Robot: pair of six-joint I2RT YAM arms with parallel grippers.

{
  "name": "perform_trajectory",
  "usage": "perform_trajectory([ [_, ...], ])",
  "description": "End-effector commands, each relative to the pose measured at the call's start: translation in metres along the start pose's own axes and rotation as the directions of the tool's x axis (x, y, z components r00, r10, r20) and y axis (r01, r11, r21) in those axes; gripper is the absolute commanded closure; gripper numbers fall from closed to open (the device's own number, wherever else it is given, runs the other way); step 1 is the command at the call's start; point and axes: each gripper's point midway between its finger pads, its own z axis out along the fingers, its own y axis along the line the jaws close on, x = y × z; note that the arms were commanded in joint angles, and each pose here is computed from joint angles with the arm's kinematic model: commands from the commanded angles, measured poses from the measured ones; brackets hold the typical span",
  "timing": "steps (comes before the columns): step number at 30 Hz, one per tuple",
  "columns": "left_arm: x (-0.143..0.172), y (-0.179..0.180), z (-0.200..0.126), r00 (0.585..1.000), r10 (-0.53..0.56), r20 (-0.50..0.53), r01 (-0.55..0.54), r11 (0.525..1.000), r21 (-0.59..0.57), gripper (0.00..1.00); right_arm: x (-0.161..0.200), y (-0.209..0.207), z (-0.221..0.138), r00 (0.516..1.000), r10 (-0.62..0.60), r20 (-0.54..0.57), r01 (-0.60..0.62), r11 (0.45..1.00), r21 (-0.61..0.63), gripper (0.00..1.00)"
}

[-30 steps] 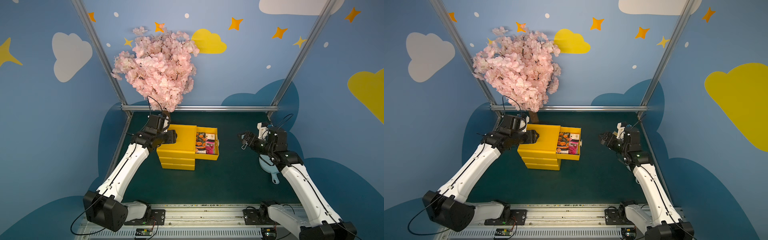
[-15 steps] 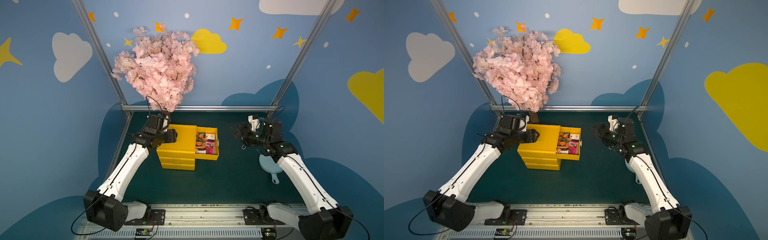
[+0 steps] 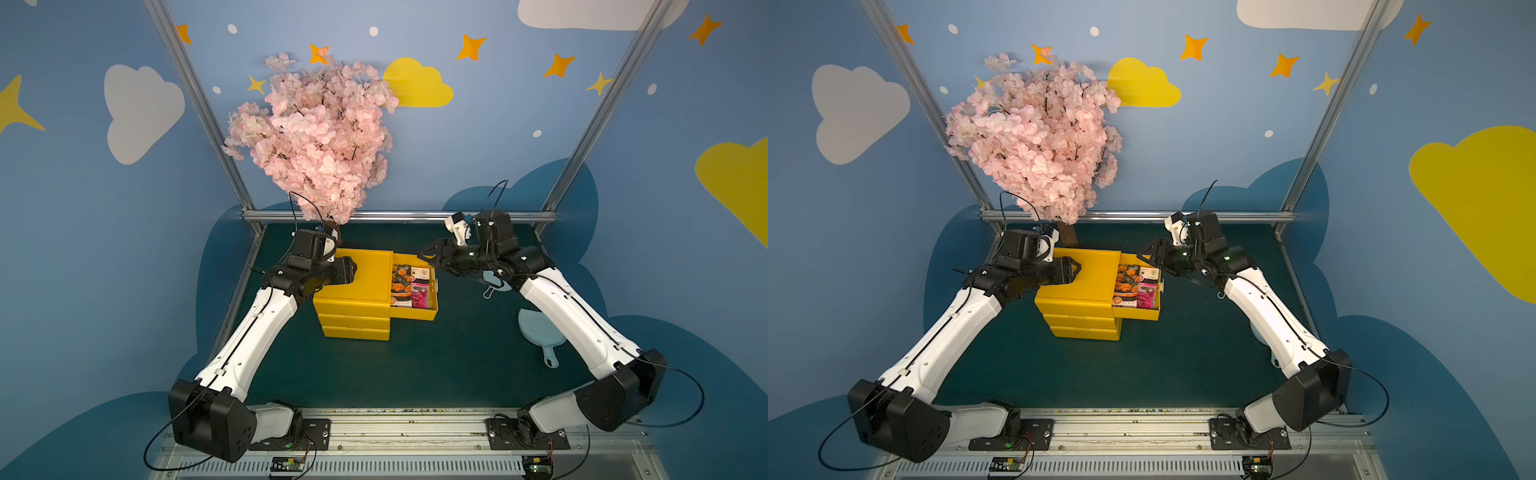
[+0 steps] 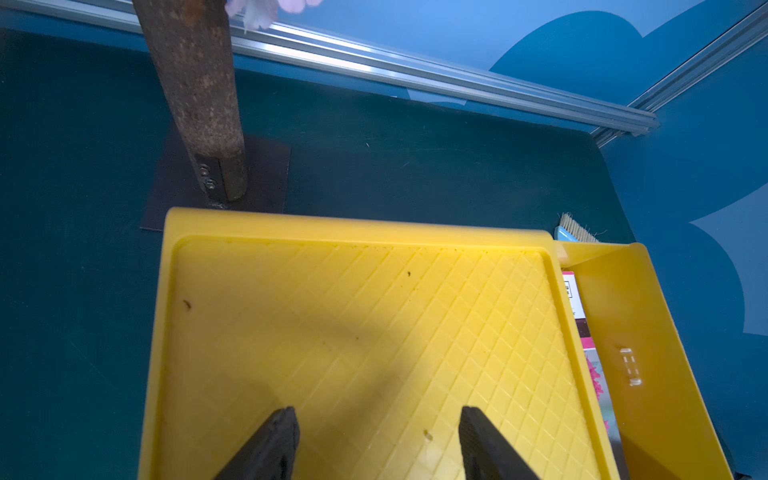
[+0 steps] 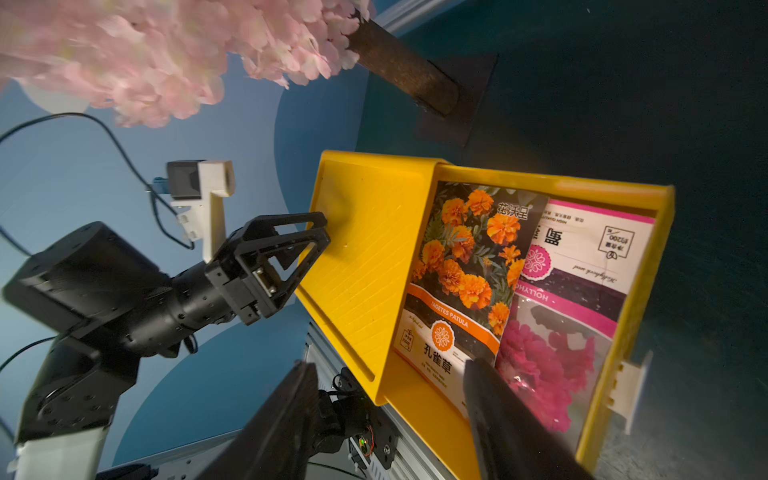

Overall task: Take the seed bags out of the drawer
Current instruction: Pick up the seed packet from the drawer.

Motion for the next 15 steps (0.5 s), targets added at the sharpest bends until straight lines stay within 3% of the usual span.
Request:
perform_trajectory([
  [1, 0.045, 0.013, 0.013, 0.986, -0.044, -0.163, 0.040, 0.999, -0.028, 0.33, 0.011, -0.014, 0.013, 0.996, -0.077, -0.053, 0.084, 0.983, 0.164, 0.42],
  [8, 0.048, 0.010, 0.017, 0.984, -0.053, -0.172, 0.053, 0.999, -0.006, 0.33, 0.021, -0.043, 0.045, 0.982, -0.133, -0.133, 0.172, 0.917, 0.358, 0.48],
  [15, 0.049, 0.010, 0.016, 0.983, -0.049, -0.174, 0.049, 0.999, -0.006, 0.33, 0.024, -0.068, 0.063, 0.985, -0.092, -0.147, 0.147, 0.889, 0.433, 0.47],
])
